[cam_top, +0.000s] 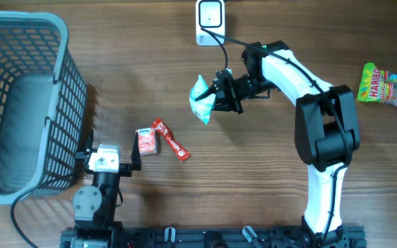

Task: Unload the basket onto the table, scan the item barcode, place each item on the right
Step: 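Lift the wipes pack and hold it at the scanner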

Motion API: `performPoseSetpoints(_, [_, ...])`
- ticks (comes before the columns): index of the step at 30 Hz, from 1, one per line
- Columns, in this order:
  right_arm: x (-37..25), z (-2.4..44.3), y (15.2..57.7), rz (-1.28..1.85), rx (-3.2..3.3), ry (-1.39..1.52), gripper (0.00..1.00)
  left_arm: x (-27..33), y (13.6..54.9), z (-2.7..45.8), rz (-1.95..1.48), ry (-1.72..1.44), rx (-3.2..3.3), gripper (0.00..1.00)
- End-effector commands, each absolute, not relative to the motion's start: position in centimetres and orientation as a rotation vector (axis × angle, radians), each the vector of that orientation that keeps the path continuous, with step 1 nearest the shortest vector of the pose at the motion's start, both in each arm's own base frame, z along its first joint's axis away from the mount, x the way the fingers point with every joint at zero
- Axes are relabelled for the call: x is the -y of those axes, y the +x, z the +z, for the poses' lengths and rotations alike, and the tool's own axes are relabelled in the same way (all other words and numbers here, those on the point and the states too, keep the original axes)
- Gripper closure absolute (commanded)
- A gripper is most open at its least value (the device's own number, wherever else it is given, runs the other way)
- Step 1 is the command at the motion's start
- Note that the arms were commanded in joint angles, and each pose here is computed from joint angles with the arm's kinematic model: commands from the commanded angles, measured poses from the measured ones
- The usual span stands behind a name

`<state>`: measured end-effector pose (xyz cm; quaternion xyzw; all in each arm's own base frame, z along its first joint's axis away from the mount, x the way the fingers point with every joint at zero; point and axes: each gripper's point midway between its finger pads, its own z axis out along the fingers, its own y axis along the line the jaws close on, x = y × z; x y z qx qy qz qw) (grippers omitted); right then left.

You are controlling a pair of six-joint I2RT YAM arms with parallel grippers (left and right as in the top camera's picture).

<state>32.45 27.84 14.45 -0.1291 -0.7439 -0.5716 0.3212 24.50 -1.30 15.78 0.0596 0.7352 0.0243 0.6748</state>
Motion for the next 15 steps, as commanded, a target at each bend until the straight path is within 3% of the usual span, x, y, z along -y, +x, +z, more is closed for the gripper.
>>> performPoseSetpoints(1, [-27.8,13.8,32.2,-1.500,2.013,-0.279,0.96,1.6,24.5,15.7,0.052,0.156,-1.649,0.00])
performPoseSetpoints(5, [-26.7,13.3,32.4,-1.399,2.261,-0.138,0.95,1.6,24.5,15.7,0.052,0.156,-1.649,0.00])
performPoseSetpoints(9, [-23.5,17.2,38.2,-1.063,2.902,-0.086,0.95,1.6,24.5,15.7,0.052,0.156,-1.649,0.00])
performPoseSetpoints(12, [-25.2,25.2,44.8,-1.411,3.241,0.254,0.95,1.6,24.5,15.7,0.052,0.156,-1.649,0.00])
performPoseSetpoints(15, [-25.7,26.3,49.8,-1.498,3.441,0.365,0.95,1.6,24.5,15.7,0.052,0.156,-1.649,0.00])
